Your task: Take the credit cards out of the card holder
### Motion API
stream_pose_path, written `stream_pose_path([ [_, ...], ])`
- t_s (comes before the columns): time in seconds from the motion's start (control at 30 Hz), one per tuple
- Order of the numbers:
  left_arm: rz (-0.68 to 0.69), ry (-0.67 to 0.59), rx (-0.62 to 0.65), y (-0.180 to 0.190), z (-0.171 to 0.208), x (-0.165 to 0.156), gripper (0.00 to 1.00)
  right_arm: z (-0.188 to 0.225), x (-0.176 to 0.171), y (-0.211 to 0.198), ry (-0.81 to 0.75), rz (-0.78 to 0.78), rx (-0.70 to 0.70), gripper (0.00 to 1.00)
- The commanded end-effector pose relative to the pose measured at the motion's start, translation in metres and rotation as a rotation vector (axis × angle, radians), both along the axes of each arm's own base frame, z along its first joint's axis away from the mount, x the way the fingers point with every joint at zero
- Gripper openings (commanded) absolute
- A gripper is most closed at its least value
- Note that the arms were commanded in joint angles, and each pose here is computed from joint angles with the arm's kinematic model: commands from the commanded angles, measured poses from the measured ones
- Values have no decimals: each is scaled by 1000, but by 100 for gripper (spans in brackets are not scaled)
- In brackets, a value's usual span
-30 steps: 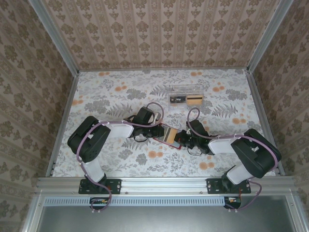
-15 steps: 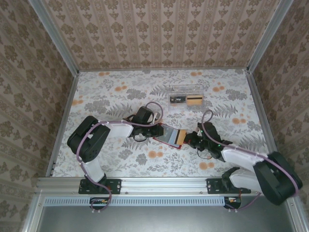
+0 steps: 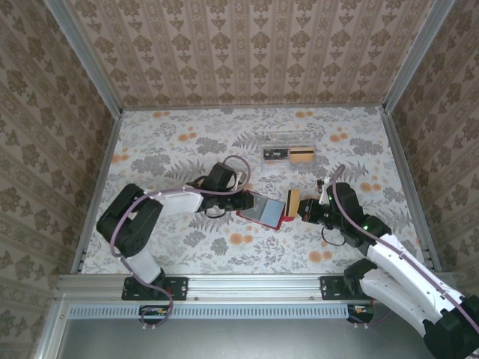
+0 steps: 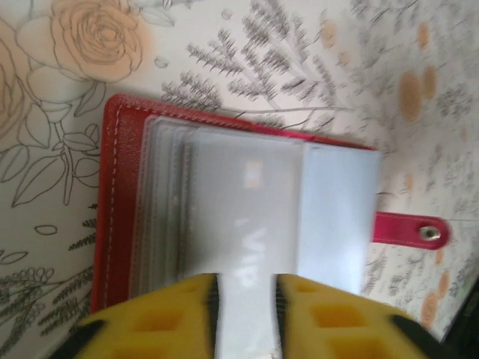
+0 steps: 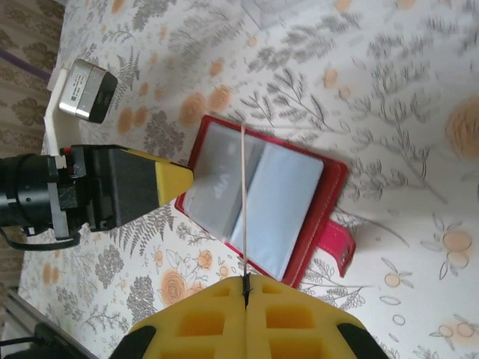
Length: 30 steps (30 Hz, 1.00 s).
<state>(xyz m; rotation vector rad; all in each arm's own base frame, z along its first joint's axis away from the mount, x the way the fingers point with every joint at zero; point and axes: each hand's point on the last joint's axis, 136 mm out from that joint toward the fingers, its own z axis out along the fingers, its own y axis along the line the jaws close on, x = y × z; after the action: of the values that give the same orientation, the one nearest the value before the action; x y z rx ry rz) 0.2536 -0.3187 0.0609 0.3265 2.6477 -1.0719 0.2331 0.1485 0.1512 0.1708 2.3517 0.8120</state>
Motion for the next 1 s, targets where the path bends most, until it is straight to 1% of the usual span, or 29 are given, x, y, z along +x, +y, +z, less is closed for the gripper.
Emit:
stream_pose_path([
  [0.0, 32, -82, -18, 11, 34, 3, 47, 19, 8, -7, -58, 72, -175, 0],
  [0.1, 64, -146, -32, 25, 56, -1, 62, 41, 23, -1, -124, 137, -270, 0],
  [0.17, 95, -192, -38, 38, 70, -5, 71, 57, 34, 5, -192, 195, -362, 0],
  [0.2, 109, -209, -41, 44, 75, -7, 78, 63, 40, 7, -224, 218, -406, 0],
  [0.3, 155, -267, -56, 65, 89, -15, 86, 74, 54, 13, -290, 310, -536, 0],
  [0.33, 167, -293, -69, 71, 95, -18, 87, 79, 58, 16, -327, 349, -579, 0],
  [0.37, 185, -310, -74, 78, 99, -21, 91, 82, 64, 17, -356, 375, -629, 0],
  [0.43, 210, -340, -84, 90, 104, -27, 91, 85, 72, 19, -402, 442, -722, 0],
  [0.47, 223, -353, -87, 96, 106, -30, 97, 85, 78, 17, -412, 464, -780, 0],
  [0.53, 243, -374, -91, 106, 108, -36, 97, 83, 88, 14, -405, 506, -878, 0],
  [0.57, 253, -382, -94, 111, 109, -39, 100, 82, 93, 12, -397, 530, -930, 0],
  [0.77, 284, -409, -113, 127, 110, -50, 100, 65, 120, 0, -396, 651, -1212, 0],
  [0.8, 285, -410, -113, 128, 109, -52, 100, 66, 122, -1, -408, 670, -1241, 0],
  [0.83, 285, -413, -114, 130, 109, -53, 100, 53, 127, -1, -386, 716, -1282, 0],
  [0.9, 290, -413, -114, 132, 108, -55, 100, 48, 136, -4, -391, 738, -1349, 0],
  [0.97, 295, -413, -114, 134, 108, -56, 100, 42, 142, -7, -383, 769, -1382, 0],
])
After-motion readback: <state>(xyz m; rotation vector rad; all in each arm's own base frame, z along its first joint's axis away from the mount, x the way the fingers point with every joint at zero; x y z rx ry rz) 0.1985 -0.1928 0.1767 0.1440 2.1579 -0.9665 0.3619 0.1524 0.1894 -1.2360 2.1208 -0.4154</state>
